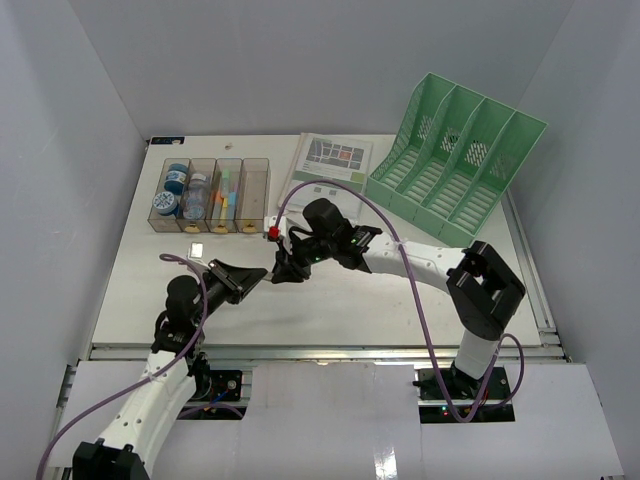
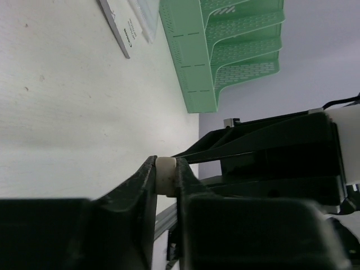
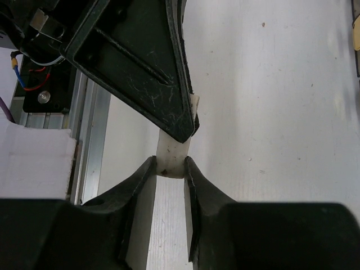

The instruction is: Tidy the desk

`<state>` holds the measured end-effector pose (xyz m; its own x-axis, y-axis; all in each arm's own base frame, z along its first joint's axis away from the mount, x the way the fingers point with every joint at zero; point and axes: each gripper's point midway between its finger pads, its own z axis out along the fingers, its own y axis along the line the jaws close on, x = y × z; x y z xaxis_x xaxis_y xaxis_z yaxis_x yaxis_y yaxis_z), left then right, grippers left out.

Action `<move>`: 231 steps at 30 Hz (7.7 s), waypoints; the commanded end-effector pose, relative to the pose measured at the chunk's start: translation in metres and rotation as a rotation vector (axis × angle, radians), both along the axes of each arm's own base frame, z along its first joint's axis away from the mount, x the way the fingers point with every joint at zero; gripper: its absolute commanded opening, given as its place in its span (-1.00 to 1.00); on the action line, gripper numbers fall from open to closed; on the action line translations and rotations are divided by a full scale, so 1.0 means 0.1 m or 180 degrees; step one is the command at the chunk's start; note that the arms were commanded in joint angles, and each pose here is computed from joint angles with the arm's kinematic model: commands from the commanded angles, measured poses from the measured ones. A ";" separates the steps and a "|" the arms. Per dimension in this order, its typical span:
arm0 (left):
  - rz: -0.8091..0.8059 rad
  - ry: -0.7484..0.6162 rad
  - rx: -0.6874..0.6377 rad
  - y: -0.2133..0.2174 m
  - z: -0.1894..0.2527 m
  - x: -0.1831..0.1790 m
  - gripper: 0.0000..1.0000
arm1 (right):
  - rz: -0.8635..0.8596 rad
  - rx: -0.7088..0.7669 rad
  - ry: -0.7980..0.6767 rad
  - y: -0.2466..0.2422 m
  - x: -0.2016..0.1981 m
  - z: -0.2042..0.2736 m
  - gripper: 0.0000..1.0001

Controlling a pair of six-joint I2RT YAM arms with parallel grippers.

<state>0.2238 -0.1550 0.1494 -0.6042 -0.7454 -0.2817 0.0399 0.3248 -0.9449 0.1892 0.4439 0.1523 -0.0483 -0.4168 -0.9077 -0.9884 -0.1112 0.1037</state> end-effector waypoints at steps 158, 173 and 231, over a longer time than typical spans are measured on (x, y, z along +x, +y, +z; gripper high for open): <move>-0.1279 0.0461 0.2704 -0.68 -0.38 2.43 -0.62 | -0.1044 0.0038 -0.0497 -2.72 0.53 -0.23 0.82; -0.1208 0.0561 0.2837 -0.58 -0.56 2.41 -0.36 | -0.1028 0.0021 -0.0463 -2.72 0.53 -0.25 0.82; -0.1690 0.0432 0.0911 -1.08 0.03 0.75 -1.00 | -0.1311 -0.0522 -0.2243 -1.42 0.56 0.00 0.80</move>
